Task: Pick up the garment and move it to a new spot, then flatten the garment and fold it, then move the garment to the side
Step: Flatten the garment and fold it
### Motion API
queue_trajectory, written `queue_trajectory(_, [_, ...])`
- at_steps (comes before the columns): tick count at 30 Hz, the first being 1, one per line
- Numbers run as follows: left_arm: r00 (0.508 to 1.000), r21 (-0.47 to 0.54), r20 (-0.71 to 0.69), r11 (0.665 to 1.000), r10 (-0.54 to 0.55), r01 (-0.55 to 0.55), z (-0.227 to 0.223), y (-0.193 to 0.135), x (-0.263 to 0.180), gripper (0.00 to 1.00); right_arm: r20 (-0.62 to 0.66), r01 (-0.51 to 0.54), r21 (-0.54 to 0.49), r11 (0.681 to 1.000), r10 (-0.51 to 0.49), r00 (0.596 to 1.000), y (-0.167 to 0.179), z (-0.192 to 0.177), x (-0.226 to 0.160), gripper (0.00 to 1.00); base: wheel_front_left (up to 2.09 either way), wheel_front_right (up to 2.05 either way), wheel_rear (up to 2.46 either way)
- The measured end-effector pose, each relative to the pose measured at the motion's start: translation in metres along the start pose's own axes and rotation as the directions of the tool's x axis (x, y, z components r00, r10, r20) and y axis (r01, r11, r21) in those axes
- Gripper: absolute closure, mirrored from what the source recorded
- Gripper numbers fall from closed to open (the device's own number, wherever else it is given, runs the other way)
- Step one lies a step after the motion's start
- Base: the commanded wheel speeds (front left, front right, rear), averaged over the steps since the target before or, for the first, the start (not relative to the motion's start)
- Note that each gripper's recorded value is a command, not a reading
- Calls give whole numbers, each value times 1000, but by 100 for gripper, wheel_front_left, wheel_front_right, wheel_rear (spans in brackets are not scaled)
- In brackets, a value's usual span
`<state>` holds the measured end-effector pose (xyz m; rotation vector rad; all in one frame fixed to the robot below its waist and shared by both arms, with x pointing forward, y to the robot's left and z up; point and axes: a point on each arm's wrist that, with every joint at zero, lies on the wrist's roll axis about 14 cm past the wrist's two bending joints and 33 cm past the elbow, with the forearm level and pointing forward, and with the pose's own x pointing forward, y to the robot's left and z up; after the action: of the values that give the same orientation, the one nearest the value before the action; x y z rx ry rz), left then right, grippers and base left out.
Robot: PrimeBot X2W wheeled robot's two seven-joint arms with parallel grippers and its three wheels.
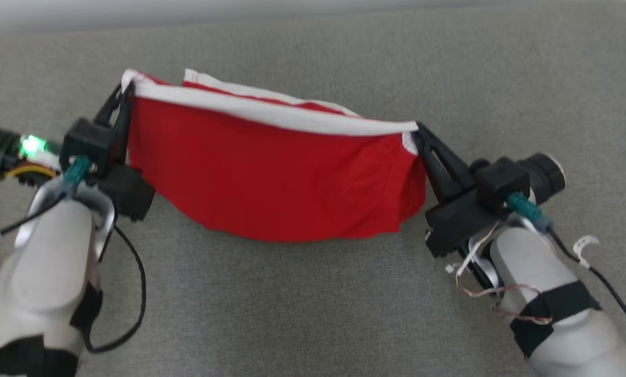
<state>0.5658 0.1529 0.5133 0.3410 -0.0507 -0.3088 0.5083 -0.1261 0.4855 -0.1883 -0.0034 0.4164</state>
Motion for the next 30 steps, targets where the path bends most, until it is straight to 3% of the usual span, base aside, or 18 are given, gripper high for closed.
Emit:
queue_trajectory(13, [992,15,-40,992,-124,124,-26,-29,72,100,-103,10,65,998,-3,995,-11,-50,29,100,0,0,0])
queue_trajectory(23, [980,-15,-146,990,-139,138,-66,-42,82,100,-130,29,93,995,-17,991,-14,-63,25,100,0,0,0])
queue_trajectory(24, [979,-22,-157,991,-132,131,-69,-42,81,100,-125,31,97,995,-19,992,-14,-61,26,83,0,0,0])
queue_trajectory(25, [978,-28,-165,991,-131,128,-71,-43,80,100,-117,35,100,994,-23,993,-15,-59,26,57,0,0,0])
queue_trajectory(26, [978,-27,-167,992,-128,125,-71,-43,79,42,-110,39,102,994,-27,994,-16,-56,27,7,0,0,0])
queue_trajectory(27, [979,-27,-167,993,-118,115,-70,-41,78,0,-104,46,105,993,-35,994,-18,-54,27,0,0,0,0])
queue_trajectory(30, [981,-40,-164,995,-99,94,-66,-39,74,0,-82,67,111,992,-58,995,-23,-46,24,0,0,0,0])
